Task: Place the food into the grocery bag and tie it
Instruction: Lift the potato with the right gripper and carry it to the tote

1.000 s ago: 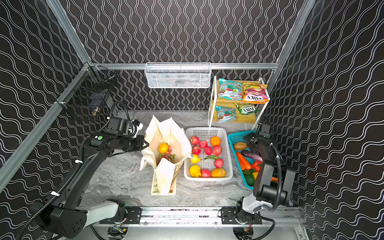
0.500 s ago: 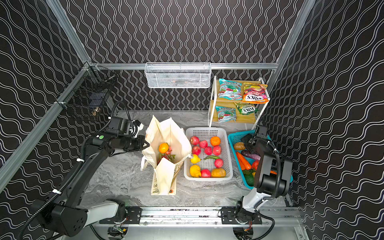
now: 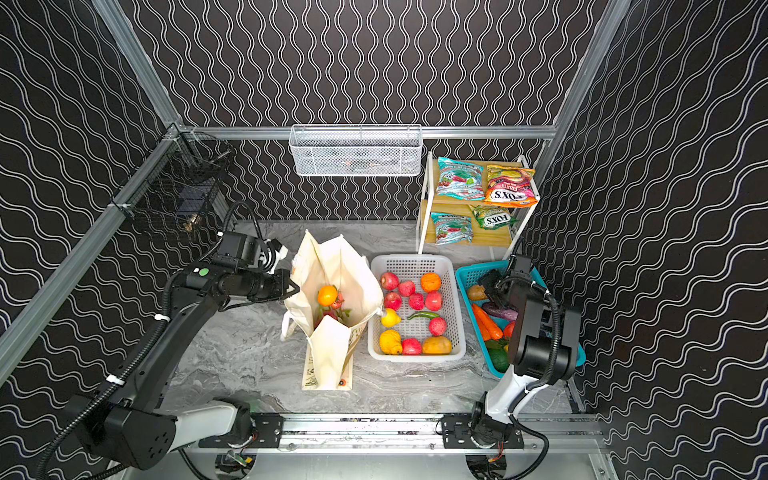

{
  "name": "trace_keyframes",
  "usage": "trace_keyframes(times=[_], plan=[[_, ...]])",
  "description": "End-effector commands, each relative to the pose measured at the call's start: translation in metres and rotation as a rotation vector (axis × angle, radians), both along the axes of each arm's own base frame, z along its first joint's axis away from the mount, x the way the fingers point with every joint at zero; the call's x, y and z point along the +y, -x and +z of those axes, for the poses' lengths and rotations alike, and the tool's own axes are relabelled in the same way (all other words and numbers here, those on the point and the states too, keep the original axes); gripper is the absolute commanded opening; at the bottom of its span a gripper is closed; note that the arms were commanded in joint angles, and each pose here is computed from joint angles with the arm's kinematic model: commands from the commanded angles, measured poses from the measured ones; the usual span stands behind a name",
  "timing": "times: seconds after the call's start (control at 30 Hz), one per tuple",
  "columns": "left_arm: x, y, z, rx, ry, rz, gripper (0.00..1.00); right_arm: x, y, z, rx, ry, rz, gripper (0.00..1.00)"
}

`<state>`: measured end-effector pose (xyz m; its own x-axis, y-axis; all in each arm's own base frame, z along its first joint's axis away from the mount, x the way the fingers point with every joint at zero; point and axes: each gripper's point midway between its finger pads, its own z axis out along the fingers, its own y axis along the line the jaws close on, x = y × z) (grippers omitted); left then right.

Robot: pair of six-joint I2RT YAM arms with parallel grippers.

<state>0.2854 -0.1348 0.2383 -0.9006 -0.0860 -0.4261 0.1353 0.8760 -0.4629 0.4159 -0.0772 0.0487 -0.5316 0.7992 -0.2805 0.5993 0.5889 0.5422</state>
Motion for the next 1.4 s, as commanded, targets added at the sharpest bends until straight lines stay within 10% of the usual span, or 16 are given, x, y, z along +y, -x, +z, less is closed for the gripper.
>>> trace_keyframes(times=[0.0,0.47,1.37], plan=[[0.0,-0.002,0.004,-0.022,-0.014,-0.021,0.0,0.008,0.002,-0.01,0.014,-0.049,0.001,0.65],[0.004,0.003,0.006,-0.024,-0.025,-0.008,0.0,0.012,0.005,0.008,-0.038,-0.098,-0.044,0.48],[0.004,0.005,-0.001,-0.011,-0.006,0.015,0.0,0.071,0.089,0.248,-0.439,-0.015,0.126,0.48]])
